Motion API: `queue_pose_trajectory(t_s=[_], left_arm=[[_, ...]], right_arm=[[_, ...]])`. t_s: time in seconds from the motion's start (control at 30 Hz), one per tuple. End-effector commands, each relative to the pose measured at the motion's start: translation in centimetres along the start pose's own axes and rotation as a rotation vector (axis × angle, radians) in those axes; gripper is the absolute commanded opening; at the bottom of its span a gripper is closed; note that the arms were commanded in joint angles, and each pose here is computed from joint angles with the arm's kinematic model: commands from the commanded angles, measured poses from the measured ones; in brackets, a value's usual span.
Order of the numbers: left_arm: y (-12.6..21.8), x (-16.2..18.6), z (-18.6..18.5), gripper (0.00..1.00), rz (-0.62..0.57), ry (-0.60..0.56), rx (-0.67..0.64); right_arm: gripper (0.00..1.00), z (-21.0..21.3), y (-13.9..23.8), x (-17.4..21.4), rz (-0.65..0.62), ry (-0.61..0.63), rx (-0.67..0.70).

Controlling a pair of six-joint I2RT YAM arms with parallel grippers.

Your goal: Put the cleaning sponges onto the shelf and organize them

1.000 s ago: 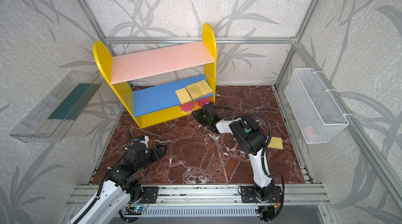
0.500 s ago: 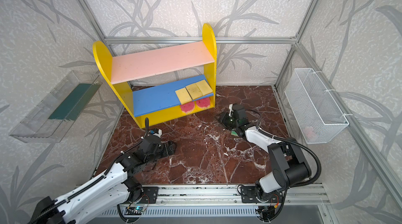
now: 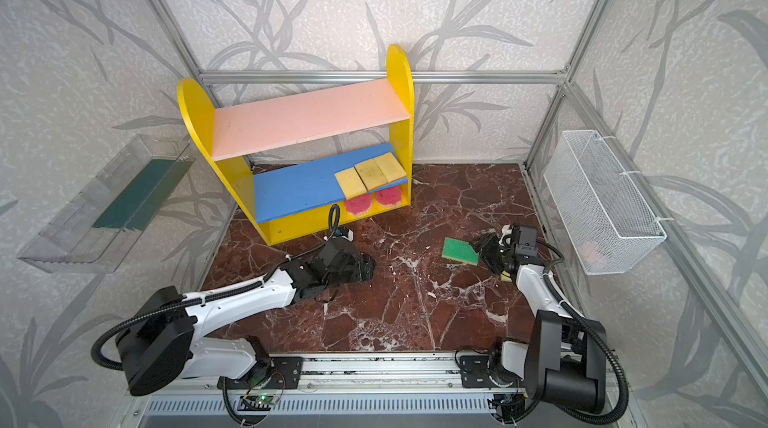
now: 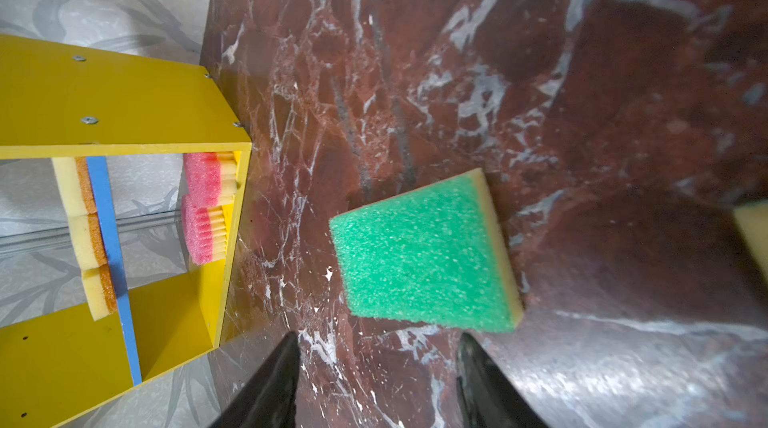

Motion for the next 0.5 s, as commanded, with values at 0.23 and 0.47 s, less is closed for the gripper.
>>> queue_pose_trajectory(t_s=[0.23,0.47], left_arm=[[0.0,-0.8,1.2,0.92,-0.043,0.051,0.033],[0.0,-0.9,3.7,0.92,-0.036,0.112,0.040]], right_arm=[[0.60,-1.4,-1.1,-1.5,-0.013,0.003,0.104],[0.60,-2.5,-2.2,-2.3,-0.018,-0.010,0.162]])
Point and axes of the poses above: each gripper's point midway between its finger pads, its own y axis back along the fingers, its own z axis along the line the jaws close on, x = y × z, the point moved 6 cm from there along y, back along the fingers, and after that the axes turned 11 degrees about y, right-handed, at the moved point
